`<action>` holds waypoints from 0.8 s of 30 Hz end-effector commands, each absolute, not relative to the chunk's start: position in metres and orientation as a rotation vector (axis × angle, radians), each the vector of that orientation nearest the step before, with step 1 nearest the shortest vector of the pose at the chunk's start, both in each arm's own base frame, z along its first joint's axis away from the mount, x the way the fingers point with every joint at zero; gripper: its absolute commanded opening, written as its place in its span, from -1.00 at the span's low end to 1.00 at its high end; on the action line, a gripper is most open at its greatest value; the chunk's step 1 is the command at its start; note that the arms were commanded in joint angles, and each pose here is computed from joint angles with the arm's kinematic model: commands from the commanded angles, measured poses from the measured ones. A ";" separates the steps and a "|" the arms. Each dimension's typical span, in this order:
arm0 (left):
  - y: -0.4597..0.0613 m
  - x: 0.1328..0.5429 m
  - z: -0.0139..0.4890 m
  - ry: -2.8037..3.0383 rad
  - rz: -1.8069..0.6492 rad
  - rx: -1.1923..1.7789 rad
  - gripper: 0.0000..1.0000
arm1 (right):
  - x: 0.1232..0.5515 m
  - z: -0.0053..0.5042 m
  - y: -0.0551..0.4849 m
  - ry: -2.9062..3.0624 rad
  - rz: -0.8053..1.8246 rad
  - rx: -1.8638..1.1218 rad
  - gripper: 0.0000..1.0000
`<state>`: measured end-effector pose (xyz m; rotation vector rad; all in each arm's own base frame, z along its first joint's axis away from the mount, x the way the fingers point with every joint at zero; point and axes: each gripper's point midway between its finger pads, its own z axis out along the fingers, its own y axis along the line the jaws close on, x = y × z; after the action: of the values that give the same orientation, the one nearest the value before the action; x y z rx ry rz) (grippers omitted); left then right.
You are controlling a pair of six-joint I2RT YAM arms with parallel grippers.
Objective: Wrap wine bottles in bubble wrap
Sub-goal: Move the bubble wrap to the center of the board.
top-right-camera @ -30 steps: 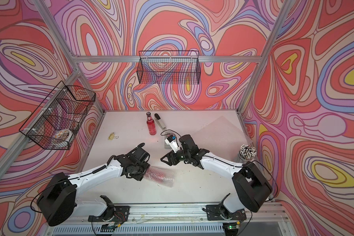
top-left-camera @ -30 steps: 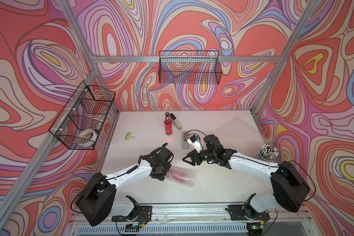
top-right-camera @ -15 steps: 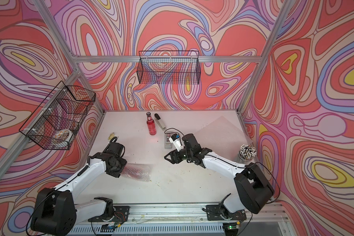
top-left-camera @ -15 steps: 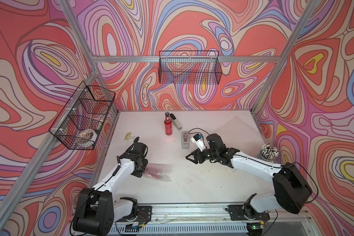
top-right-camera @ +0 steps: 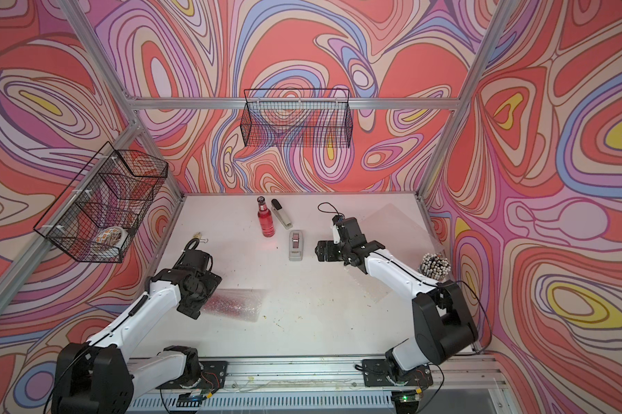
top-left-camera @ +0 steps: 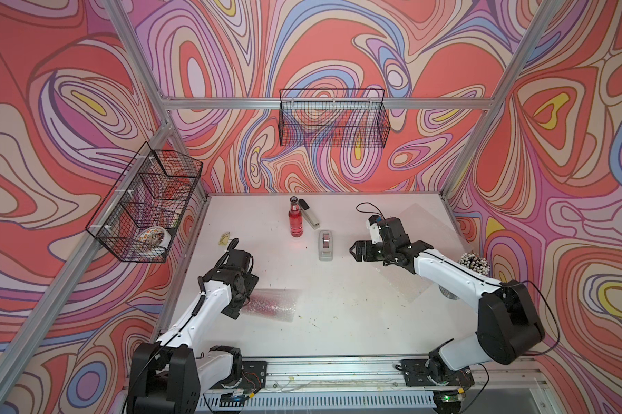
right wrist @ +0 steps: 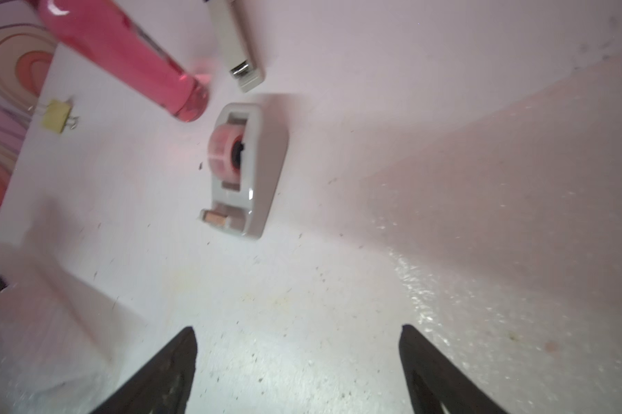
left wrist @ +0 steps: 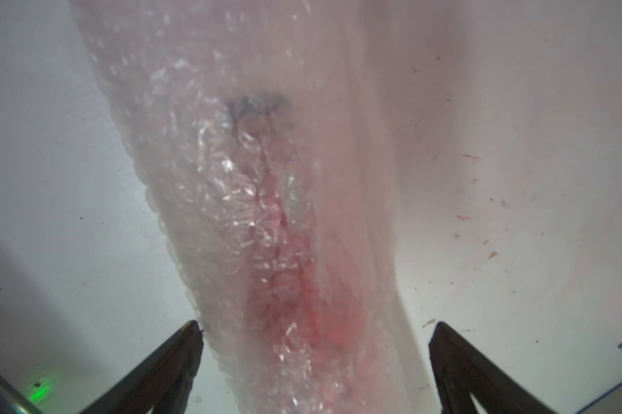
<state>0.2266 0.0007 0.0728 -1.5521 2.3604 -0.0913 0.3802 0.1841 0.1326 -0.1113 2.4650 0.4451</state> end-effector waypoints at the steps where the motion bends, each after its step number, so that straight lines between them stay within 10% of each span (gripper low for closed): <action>1: -0.004 0.235 0.105 2.388 -0.136 -1.403 1.00 | 0.403 0.110 0.141 2.529 0.128 0.157 0.85; 15: -0.093 0.274 0.134 2.503 -0.575 -1.088 1.00 | 0.455 0.025 0.131 2.651 -0.157 0.407 0.76; 24: -0.104 0.280 0.130 2.531 -0.615 -1.011 1.00 | 0.430 0.008 0.131 2.753 -0.195 0.232 -0.31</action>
<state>0.2749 -0.0985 0.1274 -1.0571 2.5294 -0.5860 0.4558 0.1408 0.0232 0.3274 2.6602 -0.1150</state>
